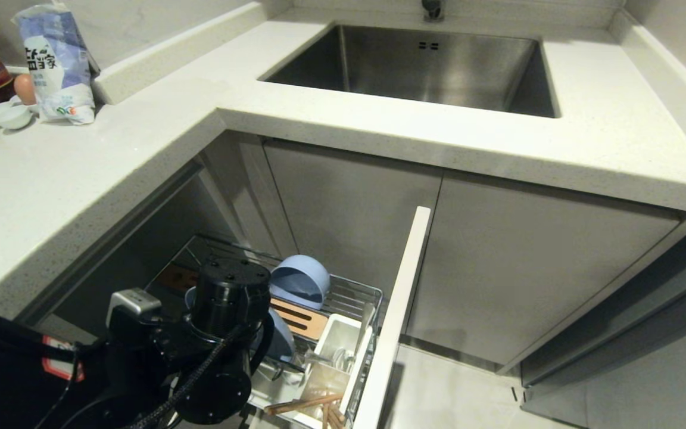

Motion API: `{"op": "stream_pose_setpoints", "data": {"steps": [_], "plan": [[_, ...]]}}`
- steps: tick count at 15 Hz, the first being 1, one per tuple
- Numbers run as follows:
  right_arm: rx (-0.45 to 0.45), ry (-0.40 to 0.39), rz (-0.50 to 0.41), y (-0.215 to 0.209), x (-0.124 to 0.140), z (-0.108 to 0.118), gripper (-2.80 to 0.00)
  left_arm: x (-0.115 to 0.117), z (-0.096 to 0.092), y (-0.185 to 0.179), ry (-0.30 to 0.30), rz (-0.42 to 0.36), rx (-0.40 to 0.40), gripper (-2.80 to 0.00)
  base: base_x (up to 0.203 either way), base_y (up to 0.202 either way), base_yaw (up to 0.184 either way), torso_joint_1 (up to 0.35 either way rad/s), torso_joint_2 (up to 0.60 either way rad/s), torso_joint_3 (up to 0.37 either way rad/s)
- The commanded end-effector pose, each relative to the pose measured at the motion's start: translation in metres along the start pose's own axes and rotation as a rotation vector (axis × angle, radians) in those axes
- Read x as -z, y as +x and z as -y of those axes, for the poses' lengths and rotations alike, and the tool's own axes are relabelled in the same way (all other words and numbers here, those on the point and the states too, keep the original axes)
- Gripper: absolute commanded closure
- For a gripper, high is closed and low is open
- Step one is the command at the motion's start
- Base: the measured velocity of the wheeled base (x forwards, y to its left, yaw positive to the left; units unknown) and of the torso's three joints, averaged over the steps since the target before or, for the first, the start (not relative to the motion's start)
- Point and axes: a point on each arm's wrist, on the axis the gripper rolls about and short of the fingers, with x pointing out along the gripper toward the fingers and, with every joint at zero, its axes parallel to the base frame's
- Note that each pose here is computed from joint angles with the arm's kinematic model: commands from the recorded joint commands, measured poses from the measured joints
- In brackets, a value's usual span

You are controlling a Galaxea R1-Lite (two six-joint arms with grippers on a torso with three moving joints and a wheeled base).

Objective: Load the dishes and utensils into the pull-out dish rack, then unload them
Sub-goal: Pick up the plate and place it in the cupboard, then take the plate out of the cupboard

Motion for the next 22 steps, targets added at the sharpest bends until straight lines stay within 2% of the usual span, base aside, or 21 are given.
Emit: {"op": "stream_pose_setpoints", "data": {"steps": [1, 2, 4, 9, 11, 13, 15, 16, 17, 20, 22], "plan": [[0.0, -0.001, -0.025, 0.001, 0.007, 0.0, 0.0, 0.001, 0.0, 0.0, -0.007, 0.0, 0.0, 0.0, 0.0, 0.0, 0.0, 0.0, 0.0, 0.0], [0.0, 0.001, -0.025, 0.001, 0.007, 0.0, 0.0, 0.001, 0.0, -0.001, -0.004, -0.012, 0.002, -2.8, 0.0, 0.0, 0.0, 0.0, 0.0, 0.0], [0.0, 0.0, -0.025, 0.001, 0.007, 0.0, 0.0, -0.001, -0.001, -0.002, 0.02, -0.034, -0.009, -2.8, 0.0, 0.0, 0.0, 0.0, 0.0, 0.0], [0.0, -0.001, -0.025, 0.001, 0.007, 0.0, 0.0, -0.016, 0.007, -0.011, -0.007, -0.032, 0.011, -2.8, 0.0, 0.0, 0.0, 0.0, 0.0, 0.0], [0.0, 0.0, -0.025, 0.001, 0.007, 0.0, 0.0, -0.024, 0.011, -0.022, 0.019, -0.052, 0.014, -2.8, 0.0, 0.0, 0.0, 0.0, 0.0, 0.0], [0.0, 0.0, -0.025, 0.001, 0.007, 0.0, 0.0, -0.04, 0.015, -0.04, 0.061, -0.089, 0.019, -2.8, 0.0, 0.0, 0.0, 0.0, 0.0, 0.0], [0.0, 0.001, -0.025, 0.001, 0.007, 0.0, 0.0, -0.065, 0.025, -0.058, 0.068, -0.121, 0.039, -2.8, 0.0, 0.0, 0.0, 0.0, 0.0, 0.0], [0.0, -0.001, -0.025, 0.001, 0.007, 0.0, 0.0, -0.079, 0.032, -0.068, 0.056, -0.137, 0.058, 0.0, 0.0, 0.0, 0.0, 0.0, 0.0, 0.0], [0.0, -0.001, -0.025, 0.001, 0.007, 0.0, 0.0, -0.092, 0.039, -0.077, 0.045, -0.154, 0.077, 0.0, 0.0, 0.0, 0.0, 0.0, 0.0, 0.0], [0.0, -0.001, -0.025, 0.001, 0.007, 0.0, 0.0, -0.129, 0.066, -0.095, 0.06, -0.171, 0.12, 0.0, 0.0, 0.0, 0.0, 0.0, 0.0, 0.0], [0.0, -0.001, -0.025, 0.001, 0.007, 0.0, 0.0, -0.152, 0.085, -0.104, 0.154, -0.154, 0.178, 0.0, 0.0, 0.0, 0.0, 0.0, 0.0, 0.0]]}}
